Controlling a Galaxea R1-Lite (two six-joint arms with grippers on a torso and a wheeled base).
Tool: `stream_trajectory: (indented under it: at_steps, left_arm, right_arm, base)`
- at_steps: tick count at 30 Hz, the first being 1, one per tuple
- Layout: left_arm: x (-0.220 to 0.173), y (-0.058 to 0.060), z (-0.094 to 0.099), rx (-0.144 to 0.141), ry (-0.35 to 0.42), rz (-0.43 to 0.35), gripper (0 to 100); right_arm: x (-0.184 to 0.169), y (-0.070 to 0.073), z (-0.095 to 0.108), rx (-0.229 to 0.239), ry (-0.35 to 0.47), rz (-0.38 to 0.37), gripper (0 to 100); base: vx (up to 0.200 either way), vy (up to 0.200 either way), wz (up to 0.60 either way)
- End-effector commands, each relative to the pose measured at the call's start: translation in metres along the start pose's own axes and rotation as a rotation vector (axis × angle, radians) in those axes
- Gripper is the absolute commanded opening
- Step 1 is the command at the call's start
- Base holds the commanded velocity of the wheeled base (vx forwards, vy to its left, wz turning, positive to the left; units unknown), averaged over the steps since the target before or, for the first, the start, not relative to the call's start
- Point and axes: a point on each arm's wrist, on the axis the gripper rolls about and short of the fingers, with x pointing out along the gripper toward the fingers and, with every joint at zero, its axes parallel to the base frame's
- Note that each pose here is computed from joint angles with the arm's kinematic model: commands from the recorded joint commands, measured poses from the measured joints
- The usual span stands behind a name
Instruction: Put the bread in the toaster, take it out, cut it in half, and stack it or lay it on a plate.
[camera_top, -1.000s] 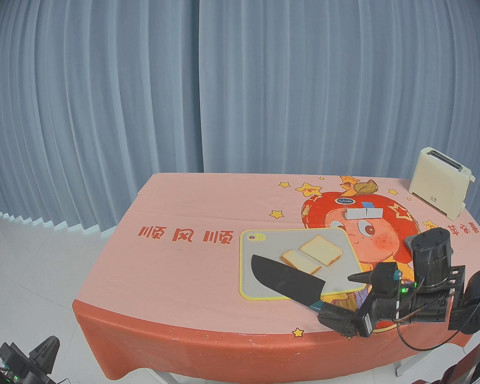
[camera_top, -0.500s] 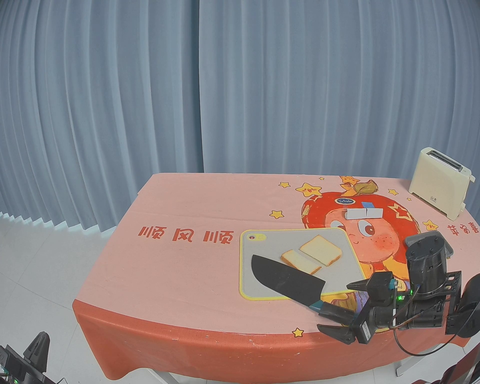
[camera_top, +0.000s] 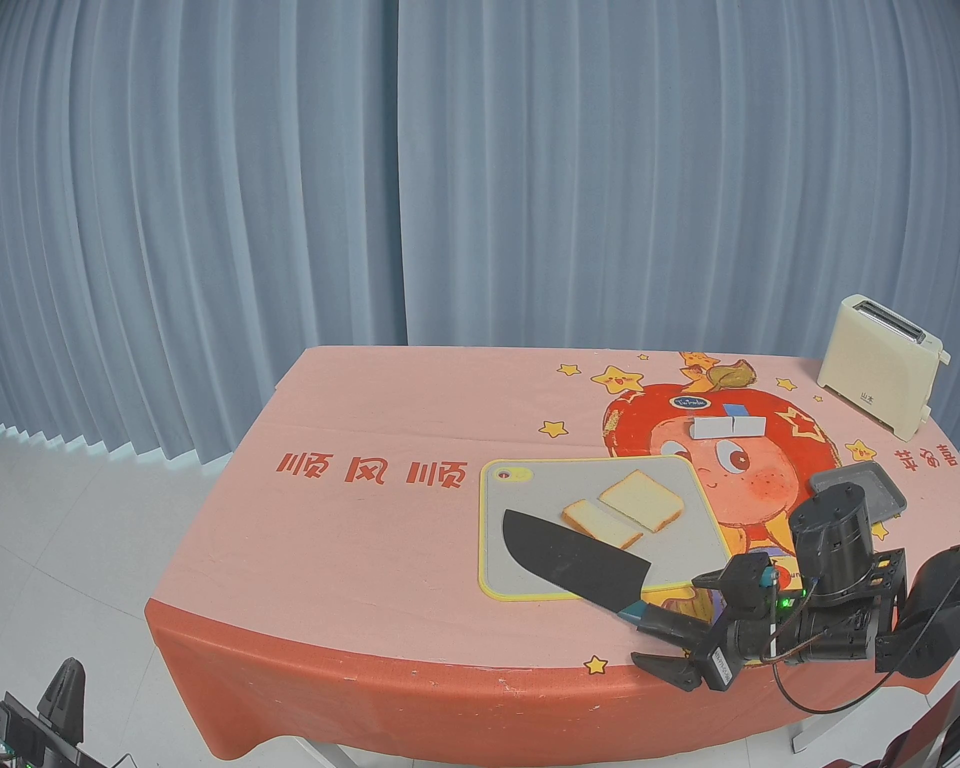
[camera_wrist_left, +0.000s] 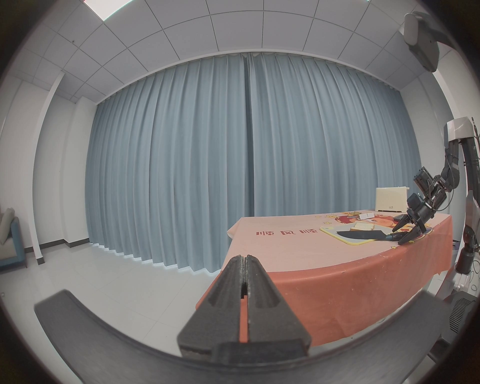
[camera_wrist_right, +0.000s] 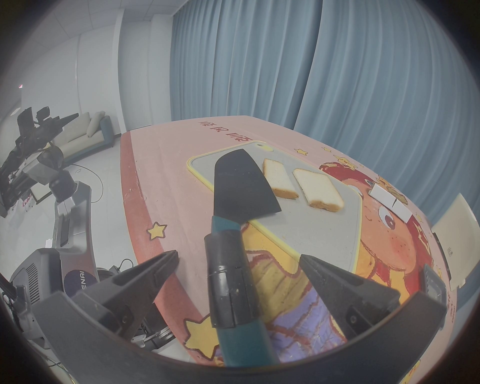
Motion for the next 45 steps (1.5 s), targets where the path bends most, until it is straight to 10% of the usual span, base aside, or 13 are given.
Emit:
stream_trajectory:
  at_steps: [1,3,4,31,45]
  left_arm:
    - [0.001,0.0,-0.005,-0.002,0.011,0.001,0]
    - [0.001,0.0,-0.005,-0.004,0.011,-0.001,0]
    - [0.001,0.0,-0.005,-0.004,0.011,-0.002,0]
    - [0.001,0.0,-0.005,-0.004,0.011,-0.002,0]
    - [0.001,0.0,-0.005,-0.006,0.011,-0.002,0]
  right_arm:
    - [0.003,0.002,-0.004,-0.006,0.025,0.004,100]
    - [0.004,0.002,-0.005,-0.006,0.033,0.0,100]
    - [0.005,0.003,-0.006,-0.006,0.039,0.002,0]
    - [-0.02,0.0,0.009,0.019,-0.096,-0.028,0]
    - [-0.032,0.001,0.022,0.203,-0.182,0.005,0]
  base:
    - [0.0,0.0,0.0]
    - [0.0,0.0,0.0]
    - [0.0,0.0,0.0]
    - [0.0,0.0,0.0]
    - [0.0,0.0,0.0]
